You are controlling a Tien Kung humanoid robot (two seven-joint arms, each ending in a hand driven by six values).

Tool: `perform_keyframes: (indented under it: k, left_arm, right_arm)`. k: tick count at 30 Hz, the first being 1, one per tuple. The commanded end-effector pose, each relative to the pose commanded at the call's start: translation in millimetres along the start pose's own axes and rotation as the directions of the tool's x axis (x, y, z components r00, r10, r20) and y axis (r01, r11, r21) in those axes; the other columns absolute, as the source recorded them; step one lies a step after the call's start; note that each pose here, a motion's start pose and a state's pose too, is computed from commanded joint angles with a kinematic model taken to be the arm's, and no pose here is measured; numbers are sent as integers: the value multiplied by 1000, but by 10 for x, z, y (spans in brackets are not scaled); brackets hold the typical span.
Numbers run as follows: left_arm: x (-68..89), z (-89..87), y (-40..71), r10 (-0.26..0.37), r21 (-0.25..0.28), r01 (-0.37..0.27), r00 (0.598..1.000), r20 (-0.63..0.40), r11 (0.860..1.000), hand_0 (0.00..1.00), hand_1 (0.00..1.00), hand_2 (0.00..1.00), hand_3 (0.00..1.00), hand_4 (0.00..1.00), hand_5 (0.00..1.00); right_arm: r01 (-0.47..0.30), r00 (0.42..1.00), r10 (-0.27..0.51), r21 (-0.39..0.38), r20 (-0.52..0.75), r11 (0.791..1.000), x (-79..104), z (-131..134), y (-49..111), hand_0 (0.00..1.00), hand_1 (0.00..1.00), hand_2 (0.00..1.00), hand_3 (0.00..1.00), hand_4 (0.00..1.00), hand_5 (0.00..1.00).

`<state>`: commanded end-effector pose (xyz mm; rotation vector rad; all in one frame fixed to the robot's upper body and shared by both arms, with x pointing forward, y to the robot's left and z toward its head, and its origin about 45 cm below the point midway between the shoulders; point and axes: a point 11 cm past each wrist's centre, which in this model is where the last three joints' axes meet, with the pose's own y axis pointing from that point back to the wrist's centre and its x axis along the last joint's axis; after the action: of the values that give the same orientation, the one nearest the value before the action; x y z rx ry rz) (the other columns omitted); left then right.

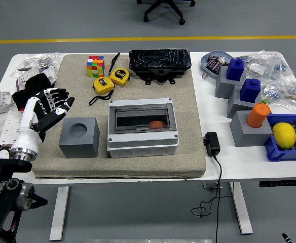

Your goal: Fetch the battery,place it into the box,close the lid of the box

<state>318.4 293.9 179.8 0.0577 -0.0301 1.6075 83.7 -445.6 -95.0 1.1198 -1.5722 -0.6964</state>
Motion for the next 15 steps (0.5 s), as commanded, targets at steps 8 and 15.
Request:
perform_keyframes:
  k: [8, 15]
  left_arm:
    - [-4, 2, -5, 0, 4, 0, 1000, -13, 1000, 738, 796, 761, 768, 998, 768]
    - [8, 19, -16, 3, 1, -3, 1000, -11, 1000, 742, 793, 753, 749, 998, 760]
  right_arm:
    - [5, 1000, -5, 1, 0, 1000, -21, -8, 0, 887, 858, 814, 860, 998, 998]
    - [4, 1000, -4, 5, 4, 1000, -22, -29, -3, 886, 857, 814, 860, 998, 998]
